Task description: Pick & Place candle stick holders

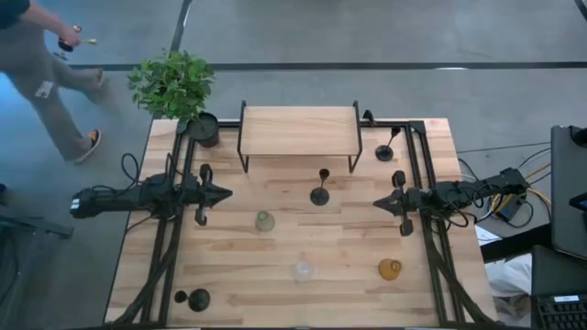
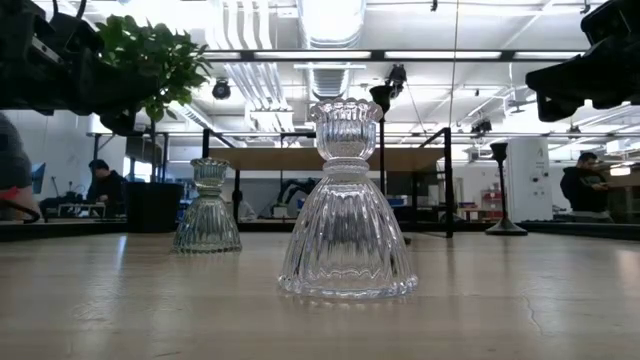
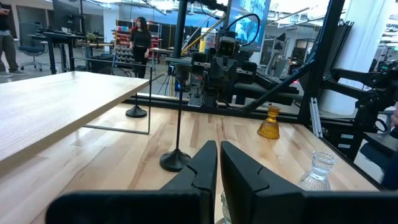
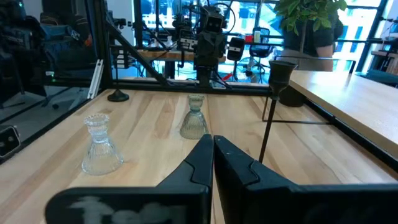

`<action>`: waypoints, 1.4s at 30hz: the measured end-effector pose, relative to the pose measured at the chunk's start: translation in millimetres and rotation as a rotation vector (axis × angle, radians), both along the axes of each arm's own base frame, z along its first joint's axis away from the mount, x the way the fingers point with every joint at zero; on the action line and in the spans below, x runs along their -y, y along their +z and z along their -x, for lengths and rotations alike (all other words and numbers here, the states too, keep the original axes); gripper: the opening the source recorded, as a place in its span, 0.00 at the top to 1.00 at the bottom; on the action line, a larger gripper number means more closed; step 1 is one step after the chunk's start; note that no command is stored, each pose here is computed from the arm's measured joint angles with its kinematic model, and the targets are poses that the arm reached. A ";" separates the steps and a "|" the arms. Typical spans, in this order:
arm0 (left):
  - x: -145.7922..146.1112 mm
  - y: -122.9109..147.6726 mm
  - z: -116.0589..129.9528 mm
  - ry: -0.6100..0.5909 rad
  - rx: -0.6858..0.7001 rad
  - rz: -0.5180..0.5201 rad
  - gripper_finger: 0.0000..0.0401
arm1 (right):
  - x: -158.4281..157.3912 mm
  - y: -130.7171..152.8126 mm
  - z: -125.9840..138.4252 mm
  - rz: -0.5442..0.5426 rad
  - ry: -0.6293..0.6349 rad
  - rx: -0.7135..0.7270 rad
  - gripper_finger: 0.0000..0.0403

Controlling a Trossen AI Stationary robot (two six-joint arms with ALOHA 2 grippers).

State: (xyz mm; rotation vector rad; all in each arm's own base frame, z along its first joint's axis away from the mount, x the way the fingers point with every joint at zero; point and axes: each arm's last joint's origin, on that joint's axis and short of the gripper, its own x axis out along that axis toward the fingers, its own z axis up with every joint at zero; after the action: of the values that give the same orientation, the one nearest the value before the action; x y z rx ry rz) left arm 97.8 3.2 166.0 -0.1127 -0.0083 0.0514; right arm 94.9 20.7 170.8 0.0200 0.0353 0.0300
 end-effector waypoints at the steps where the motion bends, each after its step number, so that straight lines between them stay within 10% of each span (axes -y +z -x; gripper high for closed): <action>1: 0.0 0.0 0.0 0.000 0.000 0.000 0.94 | 0.0 1.0 0.0 -0.040 -0.001 0.009 0.98; 9: 0.0 0.0 0.0 -0.001 0.000 0.000 0.94 | 5.1 31.5 3.4 -0.483 -0.090 0.326 0.98; 16: 0.0 0.8 0.0 0.000 0.009 0.000 0.94 | 15.4 65.4 16.6 -0.315 -0.347 0.544 0.98; 27: 0.0 1.4 0.0 0.001 0.015 0.000 0.94 | 17.1 150.7 14.2 -0.252 -0.457 0.241 0.98; 42: 0.0 1.5 0.0 0.001 0.016 0.000 0.94 | -9.8 185.7 -80.2 -0.238 -0.635 -0.138 0.98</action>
State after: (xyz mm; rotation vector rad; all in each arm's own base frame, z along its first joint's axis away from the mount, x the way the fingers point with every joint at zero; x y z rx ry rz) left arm 97.8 3.2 167.5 -0.1127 -0.0245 0.0514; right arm 175.0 30.5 356.5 0.2705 0.1615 -0.6031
